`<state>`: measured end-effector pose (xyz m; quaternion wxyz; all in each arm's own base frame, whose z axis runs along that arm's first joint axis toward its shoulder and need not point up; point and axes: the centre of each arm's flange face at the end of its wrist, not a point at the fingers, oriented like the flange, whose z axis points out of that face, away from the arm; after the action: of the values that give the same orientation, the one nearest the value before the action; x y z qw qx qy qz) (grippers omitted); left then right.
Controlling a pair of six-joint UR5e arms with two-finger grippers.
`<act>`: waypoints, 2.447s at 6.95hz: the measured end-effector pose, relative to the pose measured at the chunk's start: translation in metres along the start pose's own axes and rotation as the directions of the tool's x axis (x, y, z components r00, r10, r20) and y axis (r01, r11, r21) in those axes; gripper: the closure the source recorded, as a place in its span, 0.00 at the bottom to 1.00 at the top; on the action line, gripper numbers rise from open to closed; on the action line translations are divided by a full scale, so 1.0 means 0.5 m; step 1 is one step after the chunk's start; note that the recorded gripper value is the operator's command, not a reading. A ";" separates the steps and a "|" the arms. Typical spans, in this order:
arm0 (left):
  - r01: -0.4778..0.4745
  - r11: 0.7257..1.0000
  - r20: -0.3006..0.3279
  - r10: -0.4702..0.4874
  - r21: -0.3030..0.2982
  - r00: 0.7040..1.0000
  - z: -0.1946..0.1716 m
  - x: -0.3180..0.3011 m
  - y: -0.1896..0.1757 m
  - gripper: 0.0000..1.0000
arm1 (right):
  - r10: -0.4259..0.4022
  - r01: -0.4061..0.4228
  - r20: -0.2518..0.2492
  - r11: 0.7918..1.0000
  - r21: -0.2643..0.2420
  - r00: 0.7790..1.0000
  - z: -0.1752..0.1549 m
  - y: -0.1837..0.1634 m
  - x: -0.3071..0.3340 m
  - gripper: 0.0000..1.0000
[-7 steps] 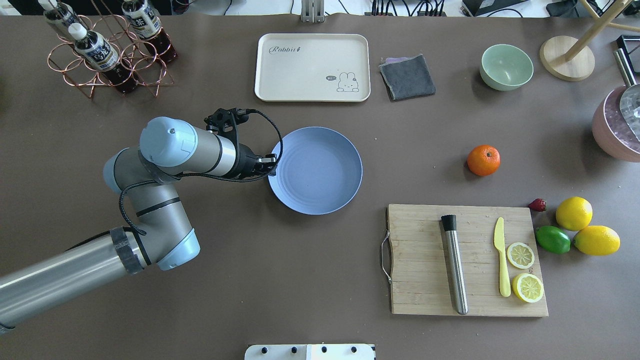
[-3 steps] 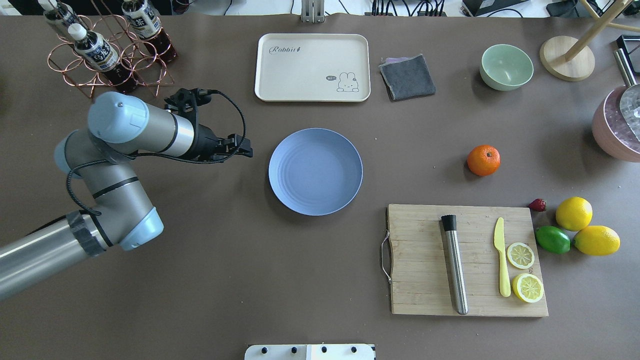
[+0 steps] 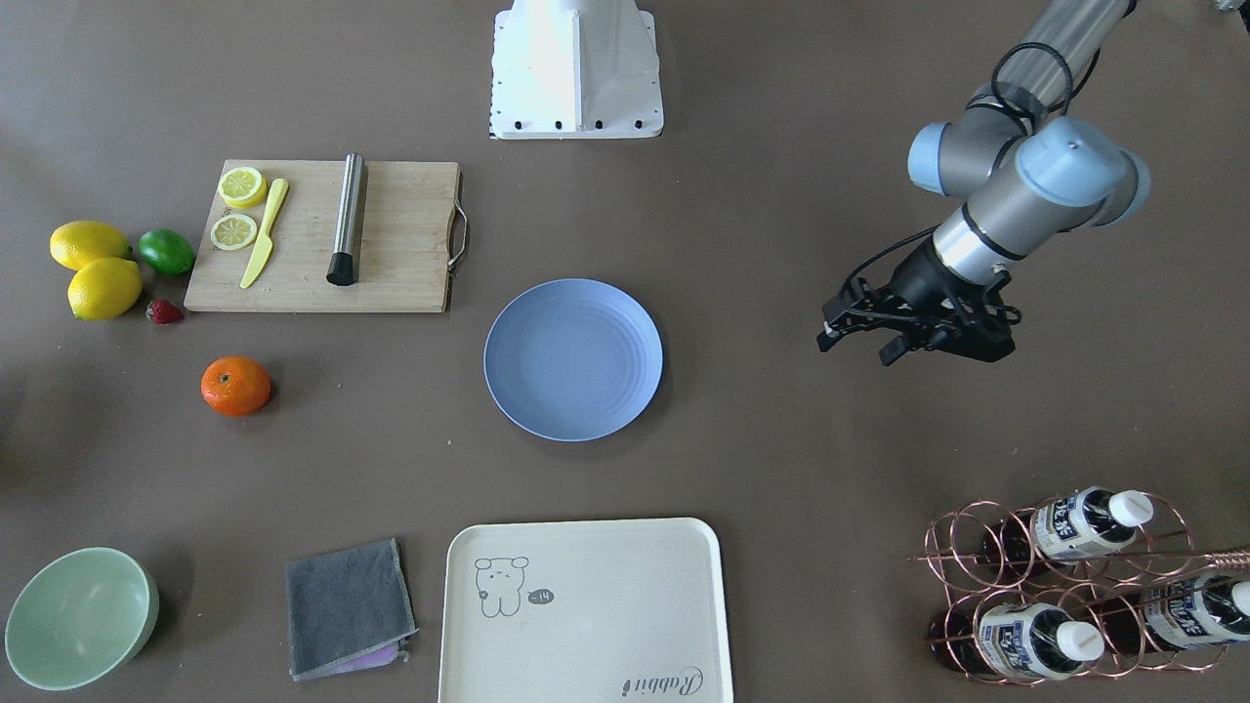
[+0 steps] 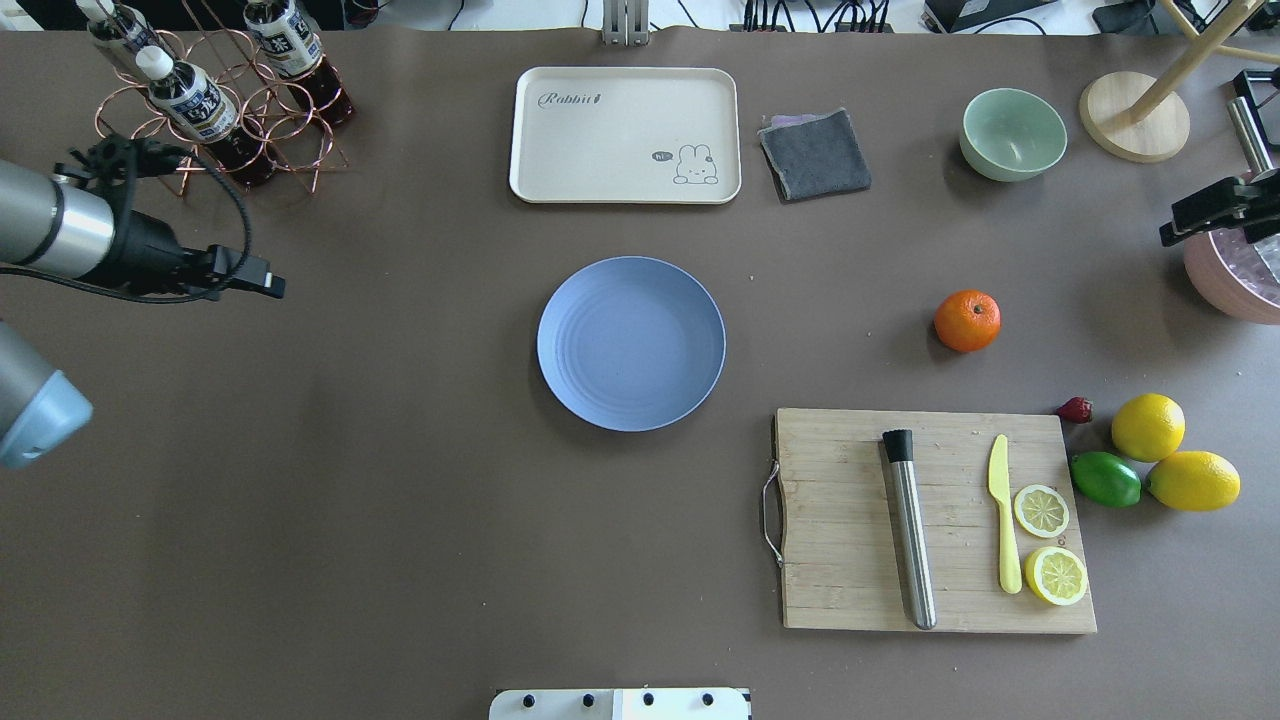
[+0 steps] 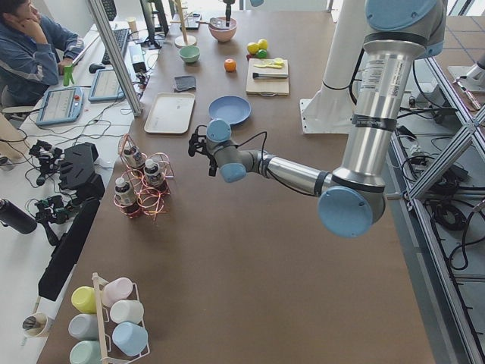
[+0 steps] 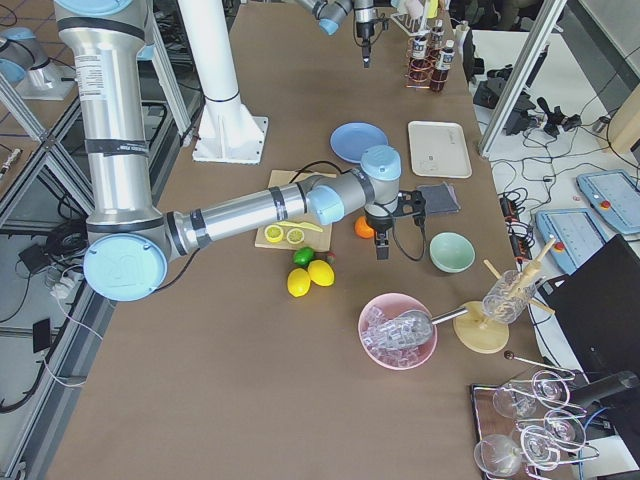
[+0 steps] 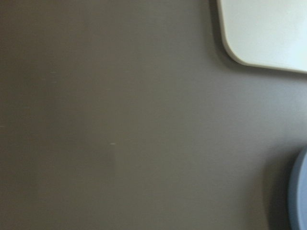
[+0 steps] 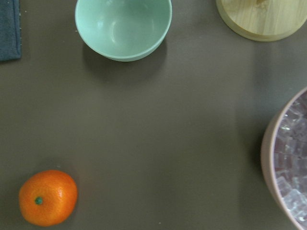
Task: Pick orange to plate
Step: 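Withdraw the left gripper while the right gripper reaches toward the orange, then lower the right gripper onto the orange, close and lift it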
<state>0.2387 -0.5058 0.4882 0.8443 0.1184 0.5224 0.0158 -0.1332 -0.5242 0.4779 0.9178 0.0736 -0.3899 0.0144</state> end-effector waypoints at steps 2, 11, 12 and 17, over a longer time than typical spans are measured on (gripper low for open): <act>-0.099 0.995 0.058 0.099 -0.001 0.993 -0.166 -0.259 0.035 0.01 | 0.031 -0.030 -0.039 0.999 0.016 0.999 0.082 0.002 -0.181 0.00; -0.184 0.983 0.138 0.182 0.001 0.974 -0.331 -0.478 0.064 0.01 | 0.010 -0.012 -0.056 0.999 -0.042 0.998 0.319 0.012 -0.274 0.05; -0.183 0.983 0.138 0.181 0.001 0.974 -0.332 -0.477 0.064 0.01 | 0.018 -0.020 -0.051 0.999 -0.042 0.999 0.323 0.018 -0.278 0.05; -0.184 0.983 0.139 0.181 0.003 0.974 -0.333 -0.476 0.065 0.01 | 0.046 -0.048 -0.035 0.998 -0.051 0.998 0.324 0.050 -0.310 1.00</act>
<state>-0.0134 -0.4796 0.6332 0.8725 0.1733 0.4497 0.0809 -0.3586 -0.5186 0.4807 0.9252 0.0405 -0.3763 0.0273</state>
